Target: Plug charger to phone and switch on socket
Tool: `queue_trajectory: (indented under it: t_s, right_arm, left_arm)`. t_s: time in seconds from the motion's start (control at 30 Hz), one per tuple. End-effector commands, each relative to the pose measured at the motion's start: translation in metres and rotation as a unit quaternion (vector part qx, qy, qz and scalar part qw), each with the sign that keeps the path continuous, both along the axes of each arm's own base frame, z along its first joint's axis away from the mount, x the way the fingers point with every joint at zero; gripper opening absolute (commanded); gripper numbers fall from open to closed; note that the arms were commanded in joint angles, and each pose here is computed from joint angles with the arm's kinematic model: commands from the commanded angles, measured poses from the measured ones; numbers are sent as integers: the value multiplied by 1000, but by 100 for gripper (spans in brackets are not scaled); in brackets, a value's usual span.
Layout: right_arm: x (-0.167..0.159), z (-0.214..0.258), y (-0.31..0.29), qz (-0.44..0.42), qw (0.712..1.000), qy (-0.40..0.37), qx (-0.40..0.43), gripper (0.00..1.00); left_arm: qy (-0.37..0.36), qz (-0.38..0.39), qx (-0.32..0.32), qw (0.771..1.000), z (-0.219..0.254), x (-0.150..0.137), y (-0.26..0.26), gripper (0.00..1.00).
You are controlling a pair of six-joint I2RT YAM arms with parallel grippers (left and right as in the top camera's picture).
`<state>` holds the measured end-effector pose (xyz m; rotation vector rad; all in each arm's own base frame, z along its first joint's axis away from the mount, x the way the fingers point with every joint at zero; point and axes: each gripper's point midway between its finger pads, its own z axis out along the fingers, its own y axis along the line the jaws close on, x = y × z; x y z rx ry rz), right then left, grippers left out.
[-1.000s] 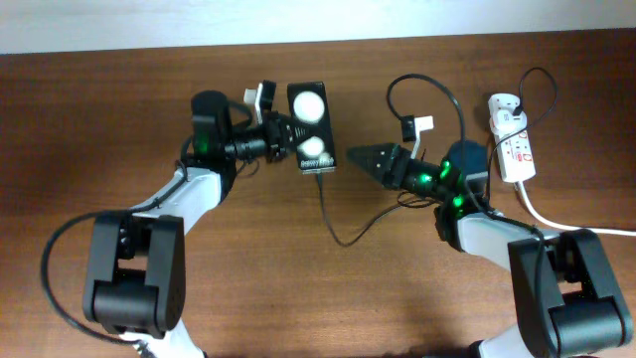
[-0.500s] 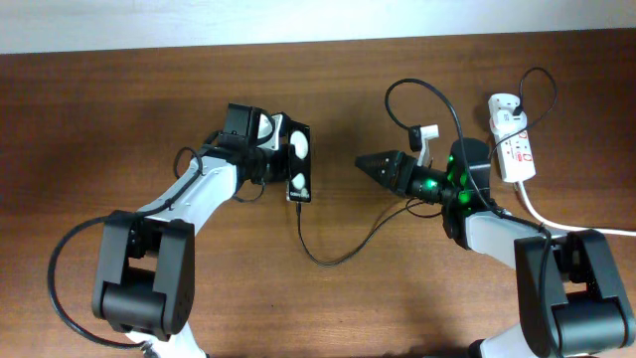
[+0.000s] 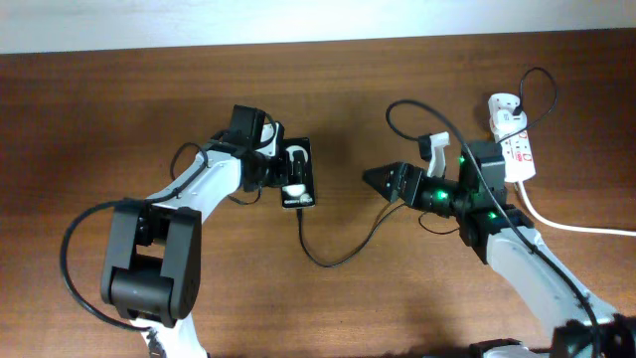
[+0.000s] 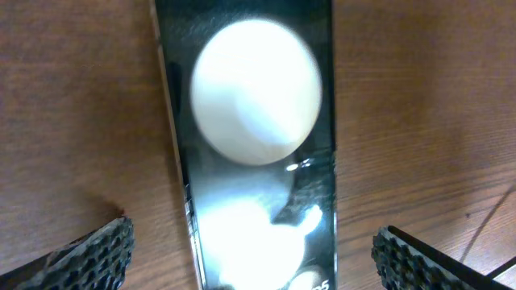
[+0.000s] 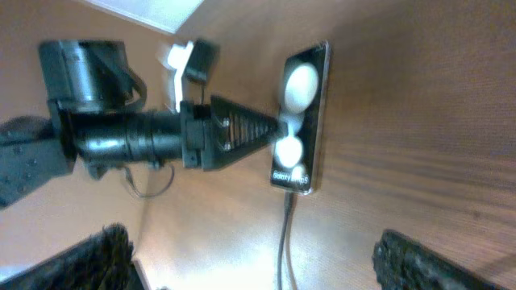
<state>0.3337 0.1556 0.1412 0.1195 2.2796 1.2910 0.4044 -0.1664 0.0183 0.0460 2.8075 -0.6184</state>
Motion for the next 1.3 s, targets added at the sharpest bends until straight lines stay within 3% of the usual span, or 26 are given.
queue_trajectory:
  t_s: [0.0, 0.1, 0.2, 0.23, 0.3, 0.33, 0.5, 0.67, 1.0, 1.27]
  right_arm:
    - [12, 20, -48, -41, 976, -28, -211, 99]
    - [30, 65, -87, -113, 944, -37, -307, 99]
    - [43, 84, -128, -165, 935, -49, -310, 99]
    - [45, 83, -163, -207, 929, -34, -306, 74]
    - [47, 80, -232, -287, 911, -10, -295, 7]
    - [49, 74, -252, -309, 906, 0, -288, 4]
    - [78, -3, -322, -360, 898, 112, -225, 4]
    - [124, -52, -351, -352, 896, 155, -220, 4]
    - [148, -104, -362, -356, 897, 149, -215, 4]
    - [160, -126, -329, -322, 906, 159, -224, 4]
  left_arm:
    - [36, 26, 36, 998, -5, -9, 27, 99]
    - [-34, 28, 19, 999, 62, 10, 25, 99]
    - [-127, 0, -5, 992, 140, 7, 20, 99]
    - [-147, -1, -10, 989, 159, 3, 20, 99]
    - [-172, -18, -14, 985, 180, -7, 15, 99]
    - [-167, -27, -15, 986, 179, -12, 8, 99]
    - [-160, -49, -15, 986, 176, -22, -8, 99]
    - [-161, -45, -9, 986, 176, -20, -6, 99]
    - [-165, -39, 0, 986, 175, -18, -3, 99]
    - [-165, -39, 0, 985, 175, -18, -3, 99]
